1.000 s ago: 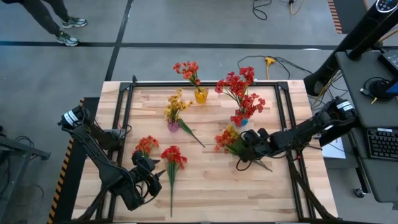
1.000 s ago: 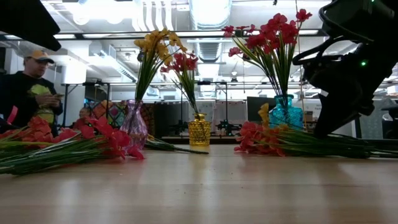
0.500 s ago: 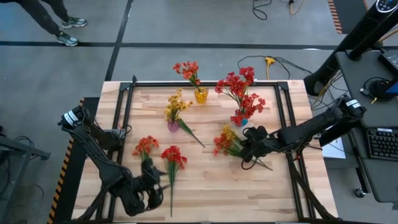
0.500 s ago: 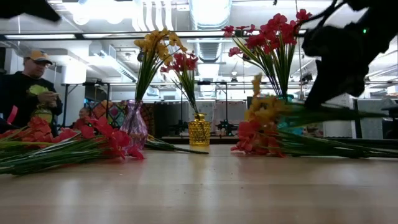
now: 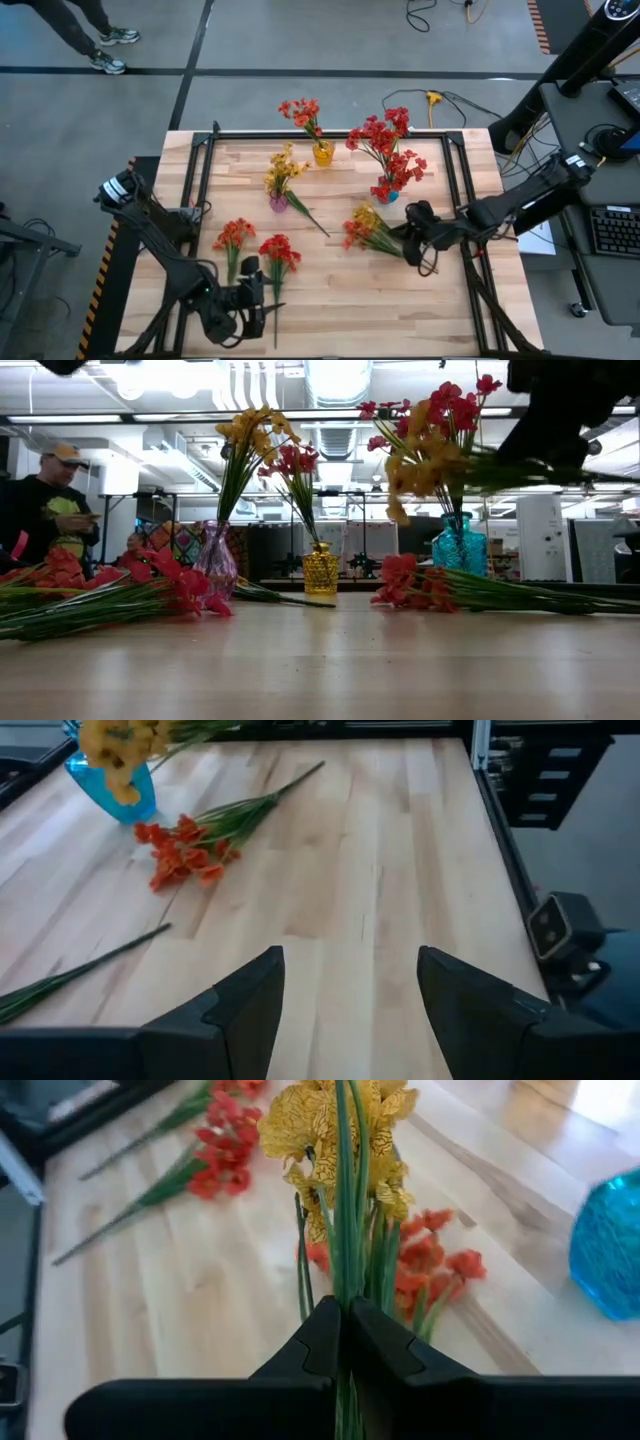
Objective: Sort flowers into vase by color
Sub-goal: Put the right yellow flower into the purple vase
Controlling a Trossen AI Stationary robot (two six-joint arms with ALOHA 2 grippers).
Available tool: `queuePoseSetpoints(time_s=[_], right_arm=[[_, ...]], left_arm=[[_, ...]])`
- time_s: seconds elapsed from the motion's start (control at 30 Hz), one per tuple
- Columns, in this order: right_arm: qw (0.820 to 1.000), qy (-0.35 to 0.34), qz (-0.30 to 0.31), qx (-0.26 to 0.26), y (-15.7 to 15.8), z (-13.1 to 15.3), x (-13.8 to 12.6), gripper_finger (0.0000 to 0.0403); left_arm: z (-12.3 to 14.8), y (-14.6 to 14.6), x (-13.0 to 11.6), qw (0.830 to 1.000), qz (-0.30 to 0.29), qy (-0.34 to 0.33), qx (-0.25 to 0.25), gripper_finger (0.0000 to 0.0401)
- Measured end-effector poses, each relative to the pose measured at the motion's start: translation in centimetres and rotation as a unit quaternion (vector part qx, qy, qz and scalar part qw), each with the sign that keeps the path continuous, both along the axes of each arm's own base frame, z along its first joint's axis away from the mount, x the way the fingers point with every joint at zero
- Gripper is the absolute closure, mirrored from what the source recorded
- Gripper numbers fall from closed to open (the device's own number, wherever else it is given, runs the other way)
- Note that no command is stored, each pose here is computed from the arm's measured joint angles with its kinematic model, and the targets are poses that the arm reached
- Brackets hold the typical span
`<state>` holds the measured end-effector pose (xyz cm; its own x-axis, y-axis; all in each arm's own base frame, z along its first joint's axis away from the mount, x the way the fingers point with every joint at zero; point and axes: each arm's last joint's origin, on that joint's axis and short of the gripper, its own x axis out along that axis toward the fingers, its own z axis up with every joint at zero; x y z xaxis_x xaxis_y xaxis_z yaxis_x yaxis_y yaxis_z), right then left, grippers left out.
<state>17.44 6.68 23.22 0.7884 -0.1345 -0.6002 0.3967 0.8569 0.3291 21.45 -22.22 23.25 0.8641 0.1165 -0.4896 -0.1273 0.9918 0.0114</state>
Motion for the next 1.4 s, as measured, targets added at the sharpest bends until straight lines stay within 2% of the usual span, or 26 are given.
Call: queuePoseSetpoints(time_s=[0.2, 0.4, 0.63, 0.73, 0.87, 1.03, 1.27, 1.4], right_arm=[[0.999, -0.021, 0.022, -0.011, 0.2, 1.4, -0.1, 0.0390], [0.997, -0.042, 0.046, -0.035, 0.4, 3.1, 0.3, 0.0390], [0.987, -0.114, 0.086, -0.069, 0.9, 4.5, 1.3, 0.0390], [0.979, -0.147, 0.103, -0.092, 1.3, 4.8, 2.1, 0.0390], [0.960, -0.206, 0.146, -0.119, 2.2, 5.2, 3.8, 0.0390], [0.923, -0.292, 0.196, -0.155, 3.7, 5.2, 6.2, 0.0390], [0.875, -0.381, 0.205, -0.217, 5.1, 4.0, 9.2, 0.0390], [0.856, -0.410, 0.205, -0.239, 5.8, 3.2, 10.5, 0.0390]], left_arm=[[-1.7, 1.1, 1.1, 0.999, -0.026, -0.029, -0.024, 0.0189], [-2.7, 2.1, 1.7, 0.991, -0.066, -0.106, -0.040, 0.0193], [-3.1, 3.3, 1.7, 0.982, -0.063, -0.171, -0.051, 0.0197], [-3.1, 3.8, 1.8, 0.979, -0.045, -0.192, -0.059, 0.0195], [-3.2, 4.5, 2.0, 0.978, -0.009, -0.204, -0.049, 0.0185], [-2.8, 5.2, 2.6, 0.975, 0.012, -0.220, -0.036, 0.0159], [-1.3, 5.4, 3.3, 0.966, 0.008, -0.258, 0.005, 0.0124], [-0.6, 5.6, 3.9, 0.964, 0.001, -0.265, 0.011, 0.0119]])
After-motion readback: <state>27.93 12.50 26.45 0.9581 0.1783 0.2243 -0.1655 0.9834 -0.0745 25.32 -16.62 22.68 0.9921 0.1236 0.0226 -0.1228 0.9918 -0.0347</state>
